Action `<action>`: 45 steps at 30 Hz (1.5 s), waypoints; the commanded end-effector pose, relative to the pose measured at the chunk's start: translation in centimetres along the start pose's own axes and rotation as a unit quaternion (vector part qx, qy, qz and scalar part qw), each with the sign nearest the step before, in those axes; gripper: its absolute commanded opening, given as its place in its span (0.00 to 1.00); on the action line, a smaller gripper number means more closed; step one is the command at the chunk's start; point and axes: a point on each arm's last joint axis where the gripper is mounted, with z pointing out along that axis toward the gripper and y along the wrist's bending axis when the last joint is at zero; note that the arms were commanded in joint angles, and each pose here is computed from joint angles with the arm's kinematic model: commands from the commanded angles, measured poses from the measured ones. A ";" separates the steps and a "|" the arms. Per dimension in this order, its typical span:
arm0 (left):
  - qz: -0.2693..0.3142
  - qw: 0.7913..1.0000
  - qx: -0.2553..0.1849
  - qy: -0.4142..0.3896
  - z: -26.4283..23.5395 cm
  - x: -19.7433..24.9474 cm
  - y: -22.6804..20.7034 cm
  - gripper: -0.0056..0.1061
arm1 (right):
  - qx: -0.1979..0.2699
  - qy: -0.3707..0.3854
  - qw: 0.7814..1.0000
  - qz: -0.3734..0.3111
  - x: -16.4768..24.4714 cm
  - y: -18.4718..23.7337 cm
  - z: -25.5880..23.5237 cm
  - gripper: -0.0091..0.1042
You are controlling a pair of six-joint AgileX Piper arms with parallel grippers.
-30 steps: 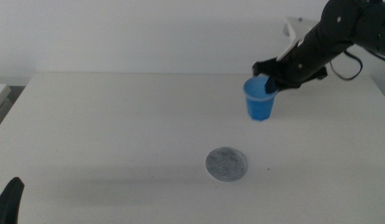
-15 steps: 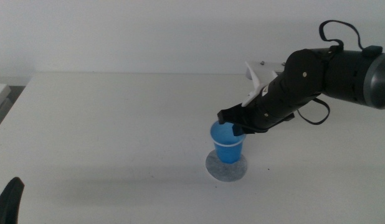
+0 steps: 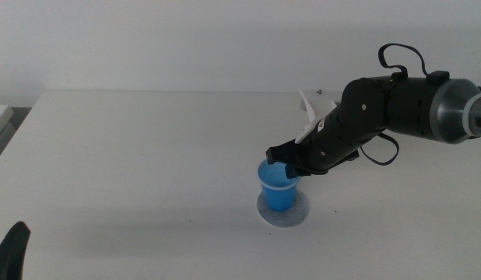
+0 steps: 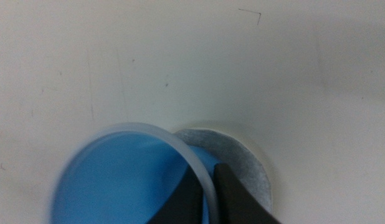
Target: Place an empty cup on a cup mat.
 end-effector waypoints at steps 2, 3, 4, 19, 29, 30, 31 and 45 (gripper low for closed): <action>-0.001 1.000 0.001 -0.005 0.0 -0.1 0.0 0.89 | -0.001 -0.002 1.000 0.001 0.0 0.1 -0.4 0.19; -0.001 1.000 0.001 -0.005 0.0 -0.1 0.0 0.89 | -0.001 -0.001 1.000 0.000 0.0 0.1 -0.6 0.25; -0.001 1.000 0.001 -0.005 0.0 -0.1 0.0 0.89 | -0.003 -0.004 1.000 -0.004 0.0 0.2 -0.9 0.32; -0.001 1.000 0.001 -0.005 0.0 -0.1 0.0 0.89 | 0.023 -0.187 0.977 -0.098 0.2 1.1 -18.1 0.76; -0.001 1.000 0.001 -0.005 0.0 -0.1 0.0 0.89 | 0.076 -0.331 0.940 -0.029 8.0 -4.3 -26.1 0.76; -0.001 1.000 0.001 -0.005 0.0 -0.1 0.0 0.89 | 0.074 -0.346 0.935 -0.027 9.4 -4.8 -26.2 0.76; -0.001 1.000 0.001 -0.005 0.0 -0.1 0.0 0.89 | 0.072 -0.360 0.930 -0.021 10.9 -5.2 -26.3 0.76; -0.001 1.000 0.001 -0.005 0.0 -0.1 0.0 0.89 | 0.155 -0.465 0.871 0.009 23.7 -9.5 -23.2 0.86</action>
